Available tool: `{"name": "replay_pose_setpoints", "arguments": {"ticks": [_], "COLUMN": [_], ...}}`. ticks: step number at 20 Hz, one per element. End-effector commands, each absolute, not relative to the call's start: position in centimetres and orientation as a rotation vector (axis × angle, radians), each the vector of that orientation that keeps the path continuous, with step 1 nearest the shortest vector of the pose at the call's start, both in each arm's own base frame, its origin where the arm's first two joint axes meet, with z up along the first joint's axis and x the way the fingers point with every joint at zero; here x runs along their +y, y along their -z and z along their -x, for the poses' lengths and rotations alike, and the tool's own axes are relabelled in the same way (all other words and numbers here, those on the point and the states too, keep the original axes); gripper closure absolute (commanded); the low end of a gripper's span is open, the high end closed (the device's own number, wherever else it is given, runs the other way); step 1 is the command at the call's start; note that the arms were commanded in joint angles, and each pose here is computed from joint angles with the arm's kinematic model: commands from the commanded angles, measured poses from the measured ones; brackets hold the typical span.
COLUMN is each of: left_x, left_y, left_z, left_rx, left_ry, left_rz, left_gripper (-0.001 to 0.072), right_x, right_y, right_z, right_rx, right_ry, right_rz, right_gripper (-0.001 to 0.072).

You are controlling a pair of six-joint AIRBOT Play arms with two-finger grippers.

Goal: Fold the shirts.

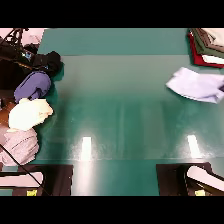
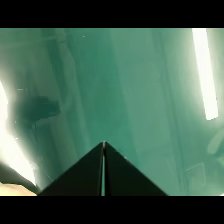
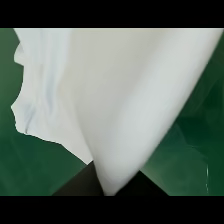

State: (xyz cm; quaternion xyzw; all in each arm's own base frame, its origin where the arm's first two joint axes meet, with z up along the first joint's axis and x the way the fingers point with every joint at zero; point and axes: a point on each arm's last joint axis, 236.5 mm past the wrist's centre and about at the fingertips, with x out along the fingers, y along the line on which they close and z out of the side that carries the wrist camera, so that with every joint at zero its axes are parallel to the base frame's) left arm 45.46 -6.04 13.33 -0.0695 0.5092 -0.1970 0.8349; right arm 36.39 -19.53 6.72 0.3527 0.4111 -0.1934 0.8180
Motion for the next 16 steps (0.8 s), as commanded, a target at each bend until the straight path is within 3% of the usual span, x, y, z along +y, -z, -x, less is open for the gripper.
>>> {"name": "replay_pose_setpoints", "arguments": {"ticks": [1,5,9,10,11,12,14,16], "left_x": [-6.5,-6.5,-6.5,-6.5,-6.5,-6.5,-6.5,-6.5], "left_y": [-13.6,-13.6,-13.6,-13.6,-13.6,-13.6,-13.6,-13.6], "left_z": [-45.4,-45.4,-45.4,-45.4,-45.4,-45.4,-45.4,-45.6], "left_rx": [1.073,1.073,1.072,1.072,1.071,1.071,1.071,1.065], "left_ry": [0.431,0.434,0.434,0.434,0.437,0.437,0.437,0.435], "left_rz": [0.162,0.164,0.163,0.163,0.157,0.157,0.157,0.158], "left_gripper": [0.0684,0.0685,0.0684,0.0684,0.0684,0.0684,0.0684,0.0684], "right_x": [-24.8,-24.8,-22.3,-22.2,-22.3,-22.7,-24.2,-25.5], "right_y": [-6.4,-3.5,-1.8,-1.7,-1.5,-1.5,-2.4,-4.6], "right_z": [-29.3,-24.2,-22.5,-21.7,-20.4,-18.7,-14.8,-14.1], "right_rx": [0.746,0.739,0.809,0.847,0.909,0.985,1.12,1.115], "right_ry": [0.641,0.757,0.744,0.754,0.771,0.801,0.901,0.942], "right_rz": [-0.848,-0.955,-0.975,-0.945,-0.896,-0.826,-0.689,-0.63], "right_gripper": [0.07,0.07,0.0694,0.0611,0.0372,0.021,0.0202,0.0203]}}
